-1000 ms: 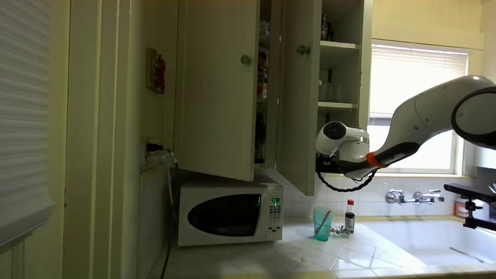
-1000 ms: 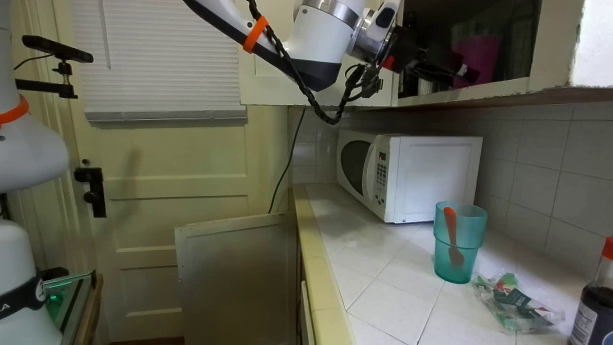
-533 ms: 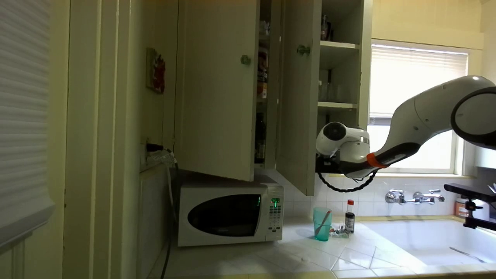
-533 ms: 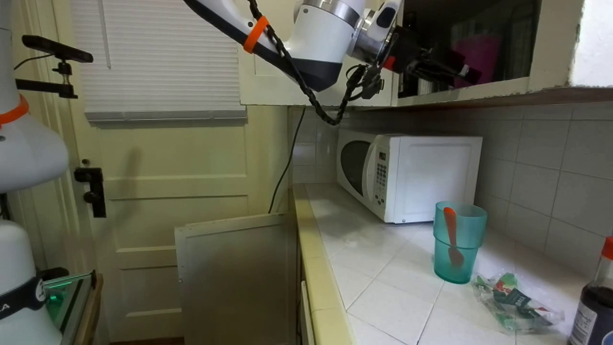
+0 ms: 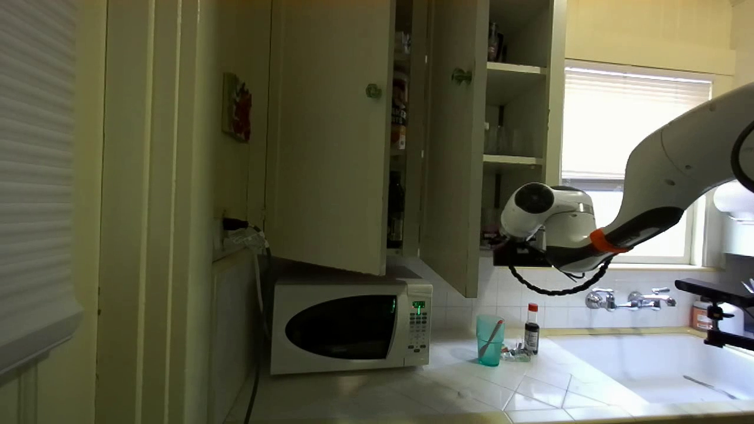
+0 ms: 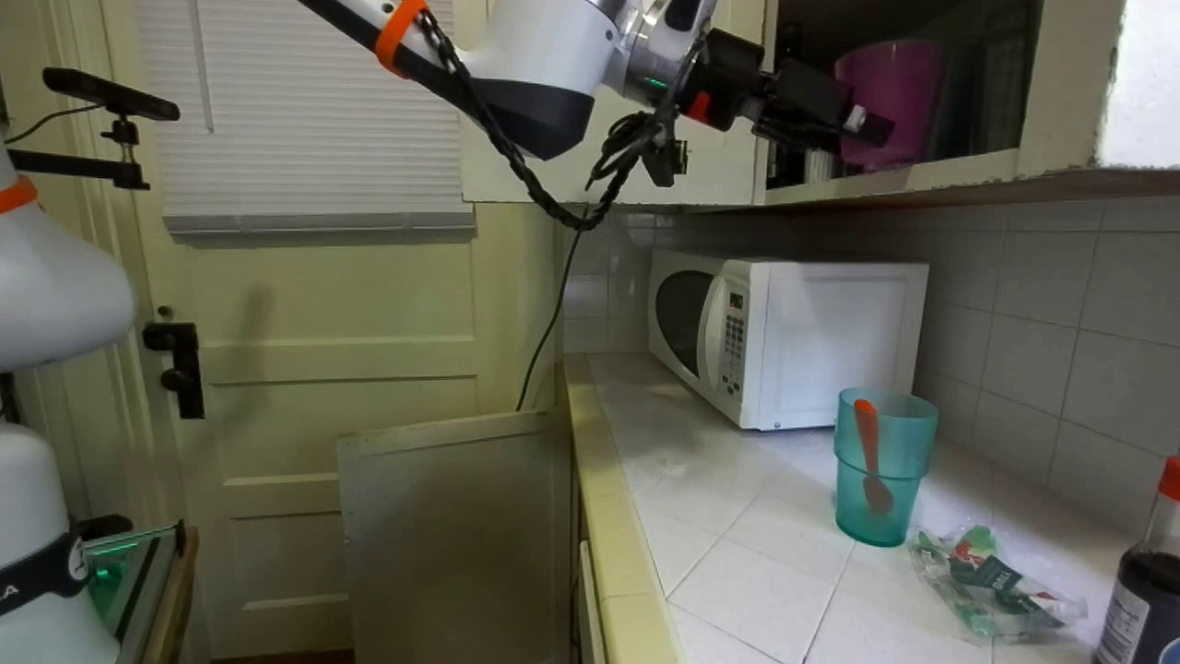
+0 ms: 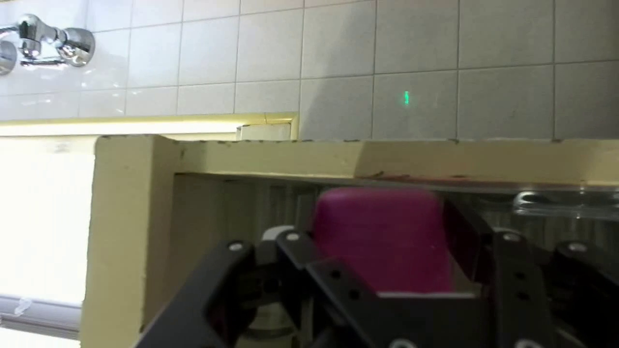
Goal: Open the cupboard, then place the pink cup on the second shelf
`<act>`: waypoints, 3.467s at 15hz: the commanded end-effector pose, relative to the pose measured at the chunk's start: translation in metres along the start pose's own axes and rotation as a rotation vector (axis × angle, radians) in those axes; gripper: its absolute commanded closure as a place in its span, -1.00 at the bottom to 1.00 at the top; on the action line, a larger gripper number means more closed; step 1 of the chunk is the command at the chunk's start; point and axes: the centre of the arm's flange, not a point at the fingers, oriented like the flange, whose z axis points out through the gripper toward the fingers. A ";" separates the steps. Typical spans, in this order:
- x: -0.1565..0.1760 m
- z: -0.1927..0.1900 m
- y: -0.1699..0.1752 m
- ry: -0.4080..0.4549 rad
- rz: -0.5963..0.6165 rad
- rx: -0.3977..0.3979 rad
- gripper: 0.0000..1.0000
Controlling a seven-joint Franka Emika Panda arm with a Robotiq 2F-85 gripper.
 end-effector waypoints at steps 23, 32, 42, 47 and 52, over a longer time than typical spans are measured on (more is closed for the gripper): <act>0.248 -0.173 0.159 0.177 -0.051 0.275 0.16; 0.284 -0.204 0.205 0.046 -0.021 0.401 -0.34; 0.317 -0.171 0.128 0.154 -0.179 0.211 0.16; 0.329 -0.144 0.096 0.127 -0.236 0.230 0.16; 0.335 -0.126 0.088 0.066 -0.188 0.388 0.16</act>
